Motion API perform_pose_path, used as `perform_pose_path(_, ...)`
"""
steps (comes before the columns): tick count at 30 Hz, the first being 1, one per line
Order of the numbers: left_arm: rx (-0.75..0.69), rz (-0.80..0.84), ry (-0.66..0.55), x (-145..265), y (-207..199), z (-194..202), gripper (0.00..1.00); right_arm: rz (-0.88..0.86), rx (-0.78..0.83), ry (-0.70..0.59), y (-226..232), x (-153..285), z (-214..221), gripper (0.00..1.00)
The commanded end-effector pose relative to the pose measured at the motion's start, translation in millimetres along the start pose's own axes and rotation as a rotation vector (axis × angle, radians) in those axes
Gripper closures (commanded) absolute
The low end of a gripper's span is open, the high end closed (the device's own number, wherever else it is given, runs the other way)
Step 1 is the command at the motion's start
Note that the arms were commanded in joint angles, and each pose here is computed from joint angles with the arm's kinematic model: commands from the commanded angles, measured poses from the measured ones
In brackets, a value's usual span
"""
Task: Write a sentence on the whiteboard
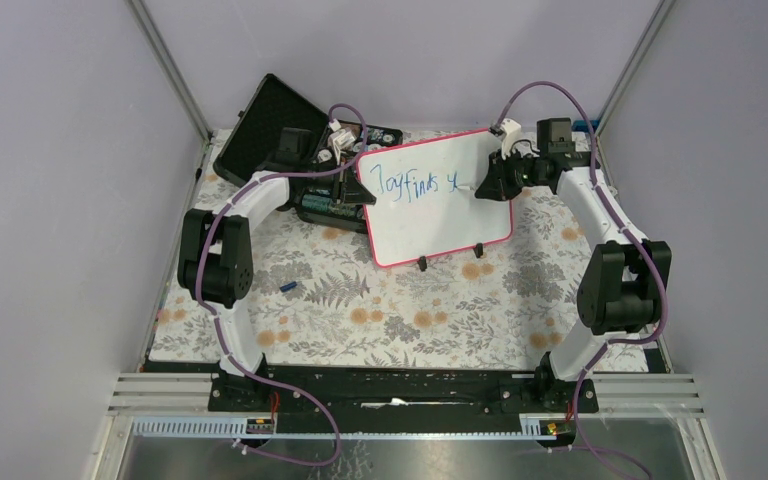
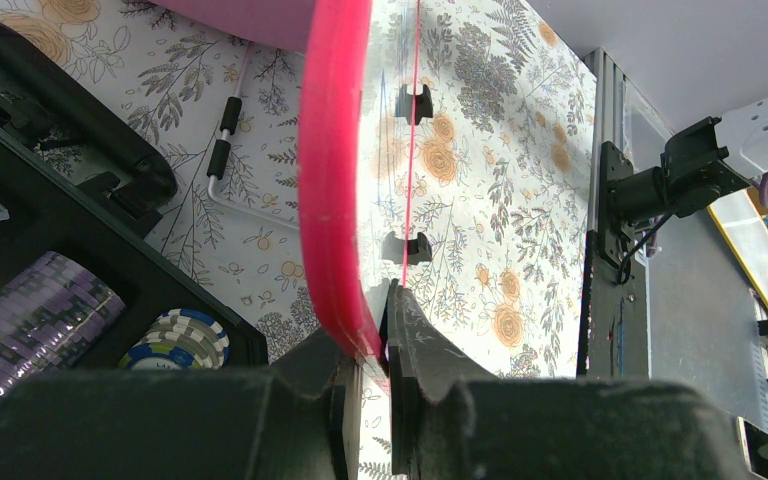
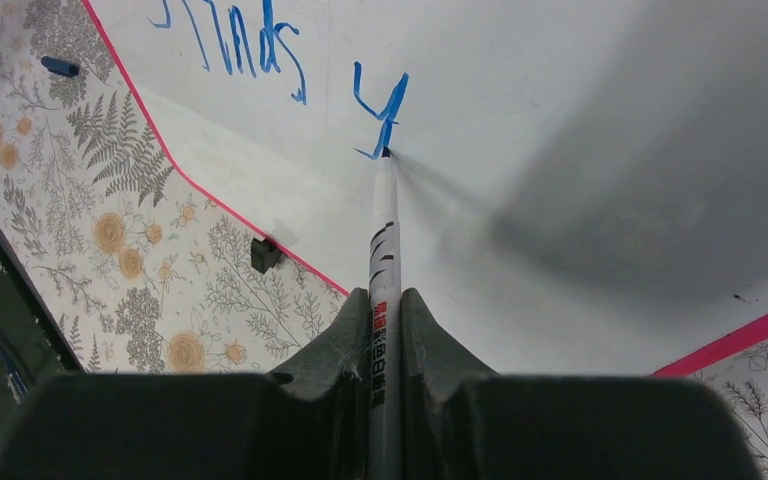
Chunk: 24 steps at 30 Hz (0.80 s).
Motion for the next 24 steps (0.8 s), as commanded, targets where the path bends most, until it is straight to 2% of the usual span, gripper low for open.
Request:
perform_pose_path(1,-0.096,-0.088,0.040,-5,13,8,1.00,0.051,0.040,-0.021,-4,13,-6,1.00)
perform_pose_path(9,-0.094,-0.087,0.040,-6,14,8,1.00,0.088,0.039,-0.039,-13,24,-12,1.00)
perform_pose_path(24,-0.102,-0.089,0.035,-4,11,5,1.00,0.048,0.027,-0.074,-12,21,-29,1.00)
Point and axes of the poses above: each gripper's point midway between its finger pads, its own x axis back along the fingers, its own y axis along the line the jaws close on, z = x × y, the point moved 4 cm from there along x, back along the fingers, and after that the axes turned 1 degree about -x, right-handed, at the moved point
